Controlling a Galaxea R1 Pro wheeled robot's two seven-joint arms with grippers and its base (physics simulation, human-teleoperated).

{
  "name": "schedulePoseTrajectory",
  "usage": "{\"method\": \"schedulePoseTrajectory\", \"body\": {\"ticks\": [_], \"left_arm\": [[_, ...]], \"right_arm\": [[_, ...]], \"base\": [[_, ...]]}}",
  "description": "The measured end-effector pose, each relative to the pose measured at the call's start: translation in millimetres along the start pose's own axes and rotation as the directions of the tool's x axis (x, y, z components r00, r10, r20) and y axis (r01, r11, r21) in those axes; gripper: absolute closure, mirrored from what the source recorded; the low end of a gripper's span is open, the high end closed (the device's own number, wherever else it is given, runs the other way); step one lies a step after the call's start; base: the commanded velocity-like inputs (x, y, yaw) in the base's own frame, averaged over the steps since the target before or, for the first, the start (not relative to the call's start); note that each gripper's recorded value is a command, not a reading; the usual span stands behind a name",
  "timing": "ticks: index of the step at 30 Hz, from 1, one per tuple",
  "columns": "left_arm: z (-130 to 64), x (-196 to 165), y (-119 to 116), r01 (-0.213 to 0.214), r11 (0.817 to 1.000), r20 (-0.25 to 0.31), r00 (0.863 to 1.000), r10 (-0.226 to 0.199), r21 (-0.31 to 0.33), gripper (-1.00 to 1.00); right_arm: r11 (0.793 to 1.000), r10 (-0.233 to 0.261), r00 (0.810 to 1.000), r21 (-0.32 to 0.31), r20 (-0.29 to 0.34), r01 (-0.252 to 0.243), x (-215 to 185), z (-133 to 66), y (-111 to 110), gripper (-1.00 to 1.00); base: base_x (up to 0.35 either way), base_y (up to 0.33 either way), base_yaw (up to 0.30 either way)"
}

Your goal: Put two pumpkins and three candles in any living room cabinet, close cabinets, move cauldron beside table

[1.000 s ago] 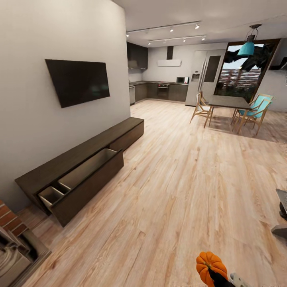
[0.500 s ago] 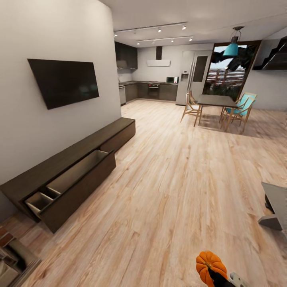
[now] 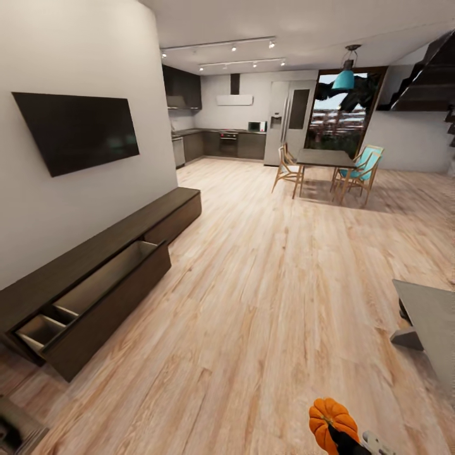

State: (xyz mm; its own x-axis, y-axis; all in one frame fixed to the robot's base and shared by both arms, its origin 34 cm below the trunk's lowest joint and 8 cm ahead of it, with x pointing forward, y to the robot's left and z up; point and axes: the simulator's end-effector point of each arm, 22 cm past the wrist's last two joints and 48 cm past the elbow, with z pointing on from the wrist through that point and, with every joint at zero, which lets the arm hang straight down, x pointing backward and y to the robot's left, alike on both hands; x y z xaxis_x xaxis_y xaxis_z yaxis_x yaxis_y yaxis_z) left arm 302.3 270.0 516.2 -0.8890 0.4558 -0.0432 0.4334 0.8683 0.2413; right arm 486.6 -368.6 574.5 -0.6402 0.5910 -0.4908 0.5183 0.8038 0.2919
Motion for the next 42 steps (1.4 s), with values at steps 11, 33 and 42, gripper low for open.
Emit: {"method": "schedulePoseTrajectory", "body": {"ticks": [11, 33, 42], "left_arm": [[12.4, -32.9, 175.7, 0.379, 0.923, 0.053, 0.925, -0.376, -0.071, -1.00], [-60.3, -244.5, 174.6, 0.459, 0.841, 0.142, 0.848, -0.511, 0.288, -1.00], [-55.6, -240.7, 173.4, 0.457, 0.843, 0.131, 0.852, -0.506, 0.284, -1.00]], "right_arm": [[1.000, -0.001, 1.000, -0.001, 0.001, 0.001, -0.7, 0.0, 0.1, 1.00], [1.000, -0.001, 1.000, 0.009, -0.010, 0.001, 4.0, 0.7, -3.9, 1.00], [1.000, -0.011, 1.000, 0.028, -0.027, 0.011, 11.8, 1.1, -10.6, 1.00]], "base": [[0.000, 0.000, -0.164], [0.000, 0.000, -0.194], [0.000, 0.000, -0.184]]}}
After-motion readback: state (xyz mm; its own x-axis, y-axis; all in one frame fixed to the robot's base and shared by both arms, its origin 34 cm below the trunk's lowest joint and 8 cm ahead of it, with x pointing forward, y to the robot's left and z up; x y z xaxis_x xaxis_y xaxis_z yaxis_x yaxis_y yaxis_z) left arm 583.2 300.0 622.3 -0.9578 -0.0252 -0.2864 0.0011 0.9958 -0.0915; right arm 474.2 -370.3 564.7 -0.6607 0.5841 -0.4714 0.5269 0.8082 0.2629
